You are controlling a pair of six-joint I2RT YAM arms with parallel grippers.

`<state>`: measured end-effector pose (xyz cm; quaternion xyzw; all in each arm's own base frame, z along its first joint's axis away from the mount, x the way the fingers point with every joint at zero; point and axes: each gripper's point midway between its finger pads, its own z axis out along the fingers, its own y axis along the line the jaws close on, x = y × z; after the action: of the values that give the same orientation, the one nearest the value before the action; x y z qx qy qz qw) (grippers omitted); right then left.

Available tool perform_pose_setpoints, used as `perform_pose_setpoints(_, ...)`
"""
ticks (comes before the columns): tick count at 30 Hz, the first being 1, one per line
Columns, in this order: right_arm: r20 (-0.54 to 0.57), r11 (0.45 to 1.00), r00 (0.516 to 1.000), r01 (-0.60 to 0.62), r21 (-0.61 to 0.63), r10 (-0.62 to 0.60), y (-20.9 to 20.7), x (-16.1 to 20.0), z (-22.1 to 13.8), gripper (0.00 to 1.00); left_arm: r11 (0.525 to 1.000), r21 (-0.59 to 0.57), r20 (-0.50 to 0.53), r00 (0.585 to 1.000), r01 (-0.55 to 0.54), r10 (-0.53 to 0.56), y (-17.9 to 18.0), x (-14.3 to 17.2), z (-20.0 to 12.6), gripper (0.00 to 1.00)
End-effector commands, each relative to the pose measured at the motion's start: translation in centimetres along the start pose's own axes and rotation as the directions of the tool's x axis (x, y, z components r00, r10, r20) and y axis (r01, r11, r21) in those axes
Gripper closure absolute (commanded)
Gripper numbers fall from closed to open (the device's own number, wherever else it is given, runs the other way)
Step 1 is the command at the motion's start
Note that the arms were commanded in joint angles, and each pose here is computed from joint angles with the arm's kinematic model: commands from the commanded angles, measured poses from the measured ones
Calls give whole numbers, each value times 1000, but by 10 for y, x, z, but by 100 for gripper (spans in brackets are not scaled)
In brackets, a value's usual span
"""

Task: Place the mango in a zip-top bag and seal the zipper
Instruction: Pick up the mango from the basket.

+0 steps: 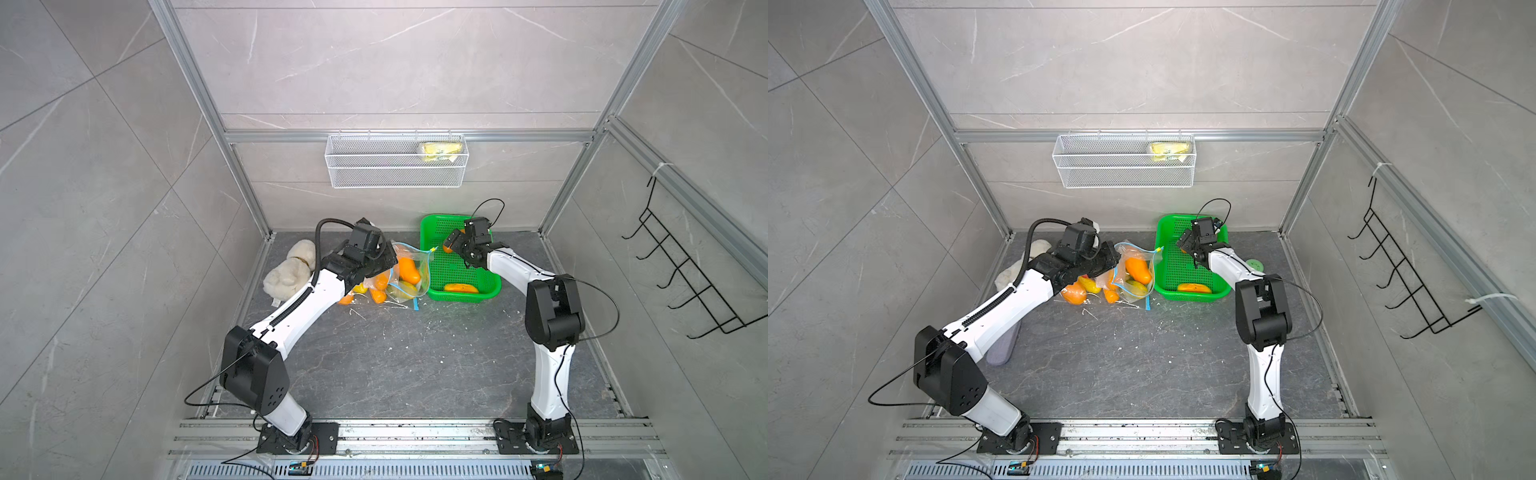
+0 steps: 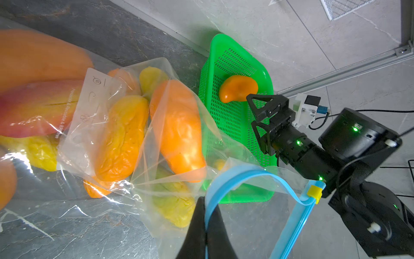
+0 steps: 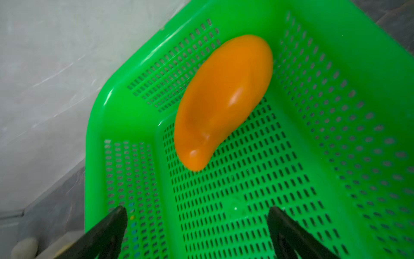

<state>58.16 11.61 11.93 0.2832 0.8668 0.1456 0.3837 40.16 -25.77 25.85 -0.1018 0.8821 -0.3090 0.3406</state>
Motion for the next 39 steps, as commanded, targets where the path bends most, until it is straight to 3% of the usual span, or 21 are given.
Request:
perform_pose_setpoints(1,57,989,992,-121,82,117,-11,-13,17,0,1000,20,65,998,-13,11,-8,-17,-23,100)
perform_pose_setpoints(5,26,986,990,-144,87,142,-13,-10,52,0,1000,8,63,998,-8,7,-5,-16,-24,100)
perform_pose_setpoints(8,-22,976,976,-217,20,217,-14,-6,80,5,1000,5,49,999,2,-2,-4,-13,-23,100)
perform_pose_setpoints(12,-21,973,976,-216,80,218,-23,-4,88,9,1000,-6,55,998,-6,6,-2,-14,-24,100)
perform_pose_setpoints(17,-1,976,980,-196,96,197,-27,-7,92,26,1000,-17,59,998,-15,16,-2,-17,-22,100)
perform_pose_setpoints(20,-10,987,988,-156,27,156,-15,-8,92,48,1000,-12,61,998,-13,14,-4,-19,-20,100)
perform_pose_setpoints(25,30,985,995,-86,-150,92,10,-15,58,73,1000,2,65,998,-9,9,-9,-22,-20,100)
perform_pose_setpoints(30,72,960,997,4,-279,17,30,-19,9,81,1000,13,71,998,-2,1,-13,-26,-18,100)
perform_pose_setpoints(32,82,946,997,34,-321,-7,34,-18,-9,93,1000,13,70,998,2,-3,-13,-26,-17,100)
perform_pose_setpoints(39,98,910,993,97,-403,-63,38,-6,-57,99,1000,6,76,997,12,-12,-11,-26,-16,100)
